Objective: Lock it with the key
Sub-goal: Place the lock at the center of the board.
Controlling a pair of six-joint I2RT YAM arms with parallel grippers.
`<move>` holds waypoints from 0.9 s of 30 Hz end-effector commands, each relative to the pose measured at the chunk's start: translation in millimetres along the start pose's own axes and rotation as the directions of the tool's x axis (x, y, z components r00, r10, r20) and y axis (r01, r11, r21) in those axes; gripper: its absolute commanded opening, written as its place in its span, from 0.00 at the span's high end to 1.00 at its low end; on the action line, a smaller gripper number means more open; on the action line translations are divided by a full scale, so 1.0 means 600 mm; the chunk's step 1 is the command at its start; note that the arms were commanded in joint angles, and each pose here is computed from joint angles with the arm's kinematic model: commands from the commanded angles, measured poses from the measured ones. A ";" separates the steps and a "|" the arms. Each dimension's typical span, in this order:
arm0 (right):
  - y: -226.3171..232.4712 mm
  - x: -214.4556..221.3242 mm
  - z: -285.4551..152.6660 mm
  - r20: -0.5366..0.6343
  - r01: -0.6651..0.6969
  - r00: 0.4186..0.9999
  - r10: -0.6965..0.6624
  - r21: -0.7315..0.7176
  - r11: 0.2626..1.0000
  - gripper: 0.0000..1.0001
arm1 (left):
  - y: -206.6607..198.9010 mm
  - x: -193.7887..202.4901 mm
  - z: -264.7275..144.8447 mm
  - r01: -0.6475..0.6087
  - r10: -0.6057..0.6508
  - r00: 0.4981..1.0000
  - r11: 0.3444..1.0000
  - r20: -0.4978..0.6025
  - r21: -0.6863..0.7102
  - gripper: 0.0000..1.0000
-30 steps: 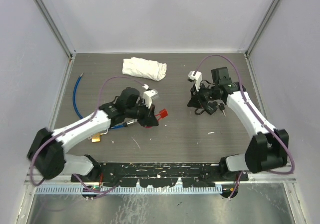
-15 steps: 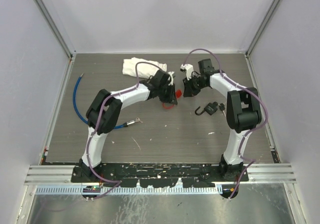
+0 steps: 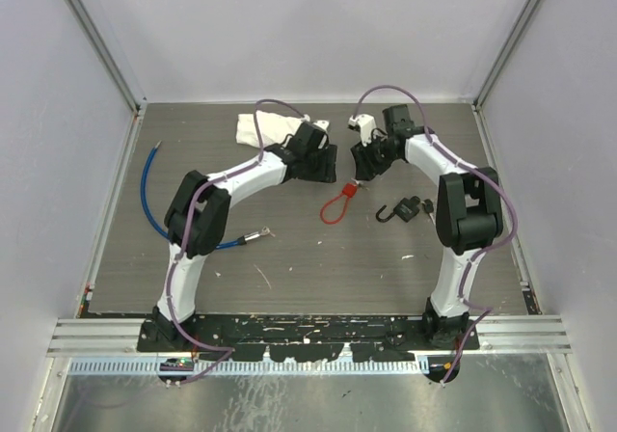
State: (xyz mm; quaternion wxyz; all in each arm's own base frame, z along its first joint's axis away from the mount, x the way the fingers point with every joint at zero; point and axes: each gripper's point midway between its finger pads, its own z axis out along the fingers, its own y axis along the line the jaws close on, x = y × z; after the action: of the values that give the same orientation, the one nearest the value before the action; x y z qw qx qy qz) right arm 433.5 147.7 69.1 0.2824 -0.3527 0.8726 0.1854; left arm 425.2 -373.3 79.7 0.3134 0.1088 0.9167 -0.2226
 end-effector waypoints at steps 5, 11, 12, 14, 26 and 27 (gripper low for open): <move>0.069 -0.100 -0.177 0.261 0.167 0.951 -0.166 0.021 0.986 0.48 | 0.024 -0.123 -0.205 -0.070 0.070 0.928 0.997 0.367 -0.013 0.40; 0.172 -0.089 -0.263 0.435 0.306 0.862 -0.259 -0.040 0.951 0.45 | 0.027 -0.097 -0.331 -0.062 -0.018 0.849 0.989 0.529 0.134 0.02; 0.188 -0.086 -0.271 0.464 0.329 0.844 -0.269 -0.052 0.943 0.43 | 0.023 -0.083 -0.346 -0.077 -0.026 0.848 0.982 0.530 0.171 0.01; 0.222 -0.077 -0.287 0.522 0.371 0.806 -0.279 -0.078 0.925 0.40 | 0.016 -0.051 -0.368 -0.086 -0.044 0.859 0.970 0.510 0.227 0.02; 0.239 -0.011 -0.278 0.590 0.405 0.767 -0.251 -0.142 0.903 0.35 | 0.090 0.095 -0.411 0.155 -0.228 0.872 0.968 0.433 0.196 0.01; 0.232 -0.004 -0.275 0.579 0.397 0.774 -0.255 -0.130 0.908 0.35 | 0.095 0.103 -0.408 0.187 -0.255 0.867 0.963 0.427 0.196 0.01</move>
State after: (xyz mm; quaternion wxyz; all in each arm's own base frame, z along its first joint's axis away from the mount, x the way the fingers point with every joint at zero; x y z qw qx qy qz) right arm 272.5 159.9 203.1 0.4659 -0.4363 0.6851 0.3511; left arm 269.8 -214.9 195.1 0.4747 0.0345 0.8120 -0.3378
